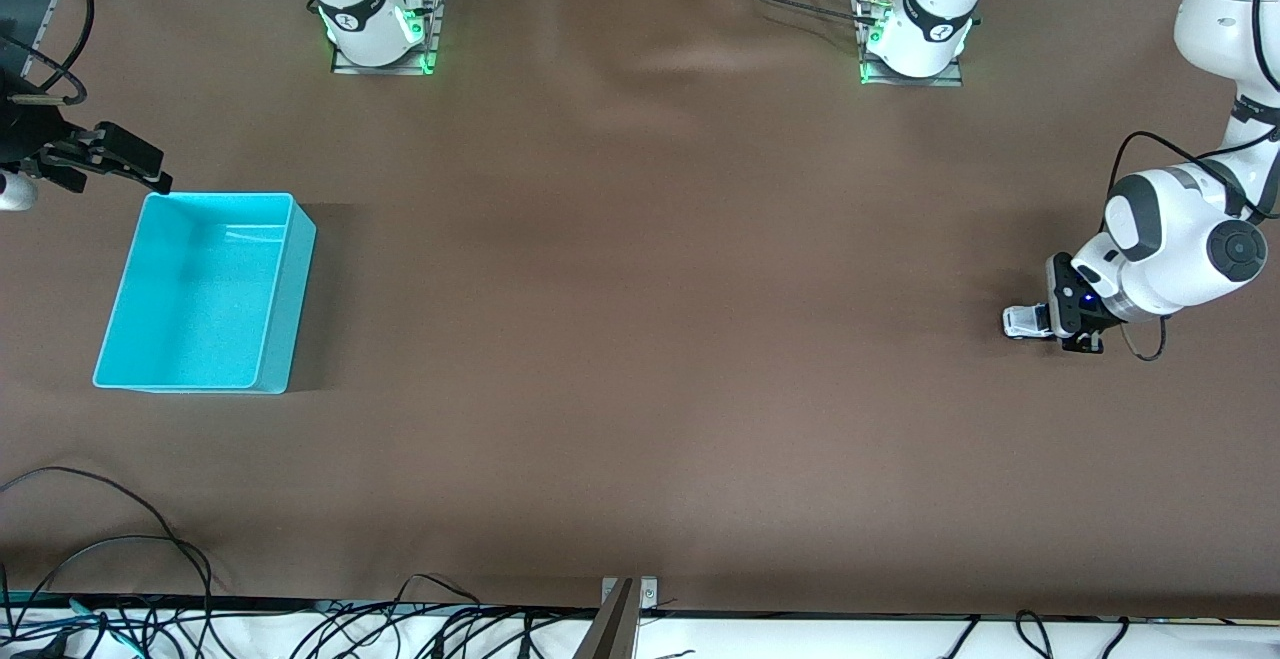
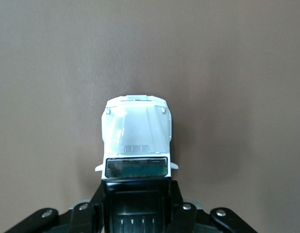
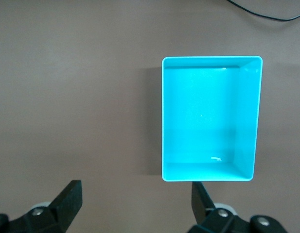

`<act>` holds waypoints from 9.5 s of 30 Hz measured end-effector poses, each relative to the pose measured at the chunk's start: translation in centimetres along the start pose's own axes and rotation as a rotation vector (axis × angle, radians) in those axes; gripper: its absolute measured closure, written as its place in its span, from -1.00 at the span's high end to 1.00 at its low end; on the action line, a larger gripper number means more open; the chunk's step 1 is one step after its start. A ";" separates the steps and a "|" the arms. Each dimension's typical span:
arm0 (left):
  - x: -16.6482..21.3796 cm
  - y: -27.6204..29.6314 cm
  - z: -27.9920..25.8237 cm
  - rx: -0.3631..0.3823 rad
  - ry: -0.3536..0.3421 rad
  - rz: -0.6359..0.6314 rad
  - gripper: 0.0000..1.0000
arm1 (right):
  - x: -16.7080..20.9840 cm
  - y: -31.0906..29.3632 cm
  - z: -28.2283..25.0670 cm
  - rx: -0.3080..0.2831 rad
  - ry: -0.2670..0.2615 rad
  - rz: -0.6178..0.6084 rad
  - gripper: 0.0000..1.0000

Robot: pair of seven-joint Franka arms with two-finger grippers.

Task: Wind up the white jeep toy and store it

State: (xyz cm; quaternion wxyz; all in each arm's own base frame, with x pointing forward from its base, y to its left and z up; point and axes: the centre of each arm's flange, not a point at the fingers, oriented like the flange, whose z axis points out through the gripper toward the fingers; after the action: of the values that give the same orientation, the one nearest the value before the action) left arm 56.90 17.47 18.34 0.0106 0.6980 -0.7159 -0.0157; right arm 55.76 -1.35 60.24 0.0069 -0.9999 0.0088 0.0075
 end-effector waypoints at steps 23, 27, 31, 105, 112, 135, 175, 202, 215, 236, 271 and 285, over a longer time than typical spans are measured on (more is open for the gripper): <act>-2.8 0.9 0.0 0.002 0.001 0.019 0.03 | 0.0 0.0 0.0 0.000 0.000 0.000 1.00; -3.3 0.9 0.0 0.004 0.001 0.017 0.03 | 0.0 0.0 0.0 0.000 0.000 0.000 1.00; -3.4 0.9 0.1 0.004 0.001 0.016 0.03 | 0.0 0.0 0.0 0.000 0.000 0.000 1.00; 20.2 -5.5 -33.3 -0.246 -0.086 -0.734 1.00 | 0.0 0.0 0.0 0.000 0.000 0.000 1.00; 21.9 -4.7 -34.8 -0.237 -0.096 -0.747 1.00 | 0.0 0.0 0.0 0.000 0.000 0.000 1.00; 24.1 -1.5 -39.7 -0.123 -0.103 -0.999 1.00 | 0.0 0.0 0.0 0.000 0.000 0.000 1.00; 17.1 1.3 -41.1 0.059 0.010 -1.345 1.00 | 0.9 -12.4 4.1 0.001 -0.046 -0.218 1.00; 16.0 1.4 -41.5 0.039 0.042 -1.376 1.00 | -0.3 -41.2 15.7 0.041 -0.025 -0.624 1.00; 14.7 1.4 -41.3 0.036 0.042 -1.398 1.00 | -2.2 -47.9 22.6 0.001 0.017 -1.011 1.00; 14.9 1.8 -41.0 0.004 0.019 -1.395 1.00 | -2.2 -50.7 32.7 -0.047 0.041 -1.336 1.00; 15.4 2.0 -40.8 -0.016 0.005 -1.387 1.00 | -2.9 -52.0 42.7 -0.175 0.083 -1.580 0.46; 15.5 2.0 -40.8 -0.016 0.006 -1.384 1.00 | -2.4 -52.3 41.8 -0.174 0.107 -1.570 0.15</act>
State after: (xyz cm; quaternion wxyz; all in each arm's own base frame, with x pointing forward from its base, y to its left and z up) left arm 56.04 1.67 59.08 0.0052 0.9942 -0.1055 -0.0223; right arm 53.68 51.56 19.20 -0.0684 -0.7097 -0.6996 -0.0470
